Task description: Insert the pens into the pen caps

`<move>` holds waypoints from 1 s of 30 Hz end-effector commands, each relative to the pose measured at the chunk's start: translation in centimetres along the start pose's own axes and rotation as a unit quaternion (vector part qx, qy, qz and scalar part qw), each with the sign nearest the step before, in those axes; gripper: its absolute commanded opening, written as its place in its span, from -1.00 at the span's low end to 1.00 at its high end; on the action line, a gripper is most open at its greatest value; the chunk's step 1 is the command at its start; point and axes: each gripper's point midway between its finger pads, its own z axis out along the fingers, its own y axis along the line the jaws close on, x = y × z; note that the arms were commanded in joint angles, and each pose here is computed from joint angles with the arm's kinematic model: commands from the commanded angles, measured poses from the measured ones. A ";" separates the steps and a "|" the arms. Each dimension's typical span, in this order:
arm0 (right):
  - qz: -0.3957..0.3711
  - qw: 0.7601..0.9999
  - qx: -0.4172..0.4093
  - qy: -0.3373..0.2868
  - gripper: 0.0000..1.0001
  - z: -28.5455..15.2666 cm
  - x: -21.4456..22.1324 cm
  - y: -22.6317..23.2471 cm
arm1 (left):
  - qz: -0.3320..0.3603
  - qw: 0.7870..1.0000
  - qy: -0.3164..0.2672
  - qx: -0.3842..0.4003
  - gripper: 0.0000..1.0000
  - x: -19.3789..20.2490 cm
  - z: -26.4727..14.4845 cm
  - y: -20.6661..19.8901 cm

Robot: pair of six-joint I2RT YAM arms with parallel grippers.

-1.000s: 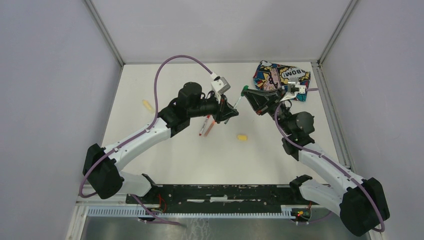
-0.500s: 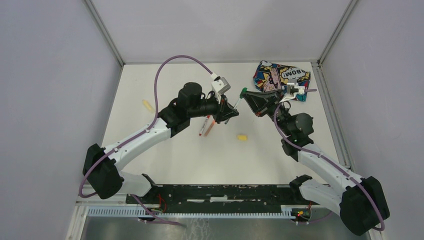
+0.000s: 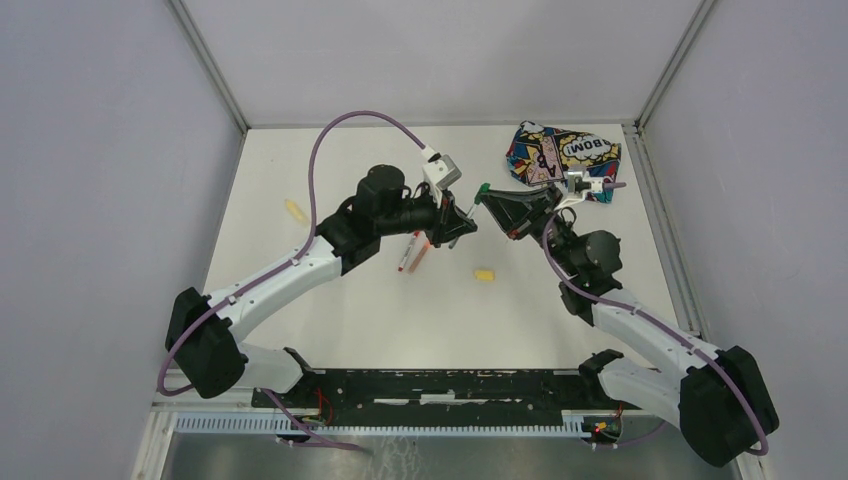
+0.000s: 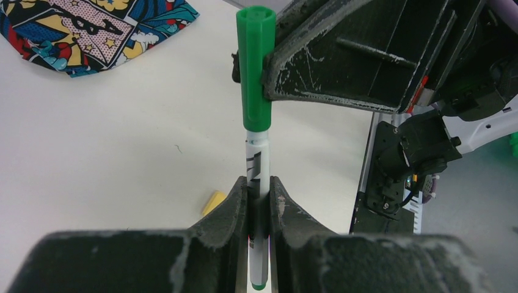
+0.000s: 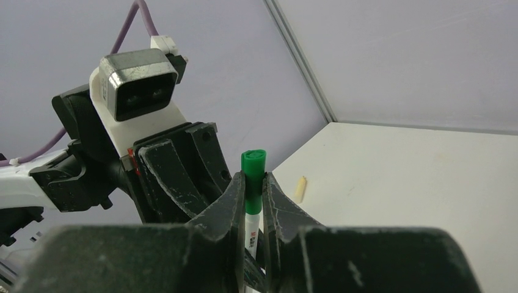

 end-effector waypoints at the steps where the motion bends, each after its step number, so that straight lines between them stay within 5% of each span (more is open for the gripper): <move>1: 0.008 1.000 -0.011 0.005 -0.78 -0.8 1.0 0.4 | 0.046 0.998 -0.036 -0.005 -0.96 -2.3 -0.6 -0.1; 10: 0.011 0.999 -0.013 0.038 -0.34 -1.8 2.9 0.5 | 0.046 0.998 -0.037 -0.012 -0.95 -2.3 -0.6 0.1; 20: -0.081 0.994 0.066 0.039 0.10 -1.8 -0.2 -0.8 | 0.047 0.998 -0.036 -0.016 -0.96 -2.4 -0.7 0.2; 30: -0.084 0.985 0.150 0.007 0.22 -0.7 -4.1 -2.1 | 0.057 0.997 -0.036 0.029 -0.96 -2.4 -0.8 -1.4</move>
